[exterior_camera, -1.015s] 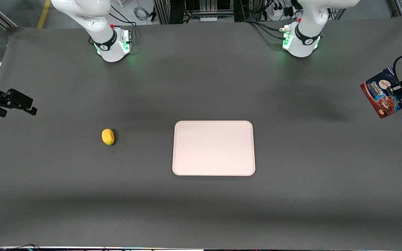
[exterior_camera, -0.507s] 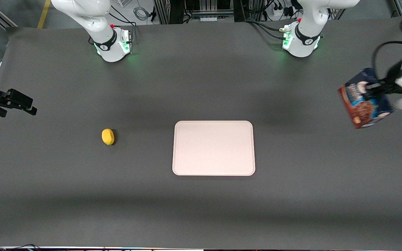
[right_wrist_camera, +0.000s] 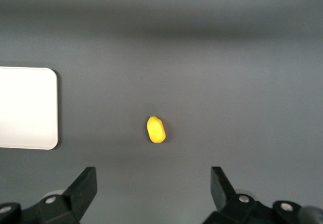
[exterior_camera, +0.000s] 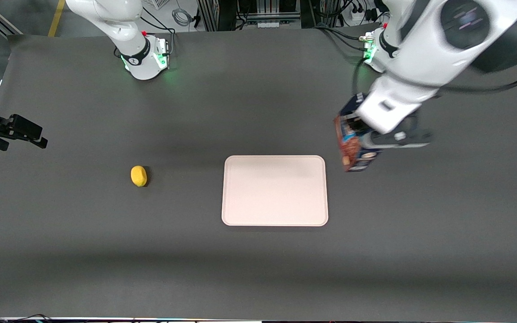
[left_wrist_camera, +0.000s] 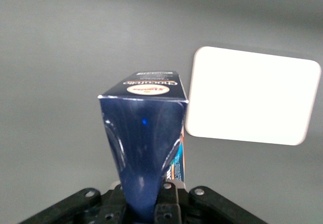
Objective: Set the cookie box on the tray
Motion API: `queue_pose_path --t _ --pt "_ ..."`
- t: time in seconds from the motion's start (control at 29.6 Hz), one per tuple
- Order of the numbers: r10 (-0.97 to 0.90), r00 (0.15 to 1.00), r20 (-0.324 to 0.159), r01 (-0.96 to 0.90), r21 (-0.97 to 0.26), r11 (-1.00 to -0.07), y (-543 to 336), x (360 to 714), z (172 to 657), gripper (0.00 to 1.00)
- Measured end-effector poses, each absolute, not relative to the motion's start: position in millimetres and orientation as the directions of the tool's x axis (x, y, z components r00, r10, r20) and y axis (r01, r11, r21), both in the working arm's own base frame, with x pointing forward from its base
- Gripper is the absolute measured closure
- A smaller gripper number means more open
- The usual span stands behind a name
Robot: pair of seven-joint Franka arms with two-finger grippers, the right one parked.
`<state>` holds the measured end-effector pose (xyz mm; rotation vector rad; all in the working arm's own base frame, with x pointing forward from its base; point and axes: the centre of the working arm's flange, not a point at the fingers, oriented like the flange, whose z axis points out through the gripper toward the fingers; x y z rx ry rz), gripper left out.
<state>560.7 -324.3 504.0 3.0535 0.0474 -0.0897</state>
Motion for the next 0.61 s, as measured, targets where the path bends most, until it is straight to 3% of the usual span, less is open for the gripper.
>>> queue_pose_path --t 0.61 --pt "-0.002 1.000 0.021 -0.002 0.019 -1.000 -382.8 580.5 382.9 0.86"
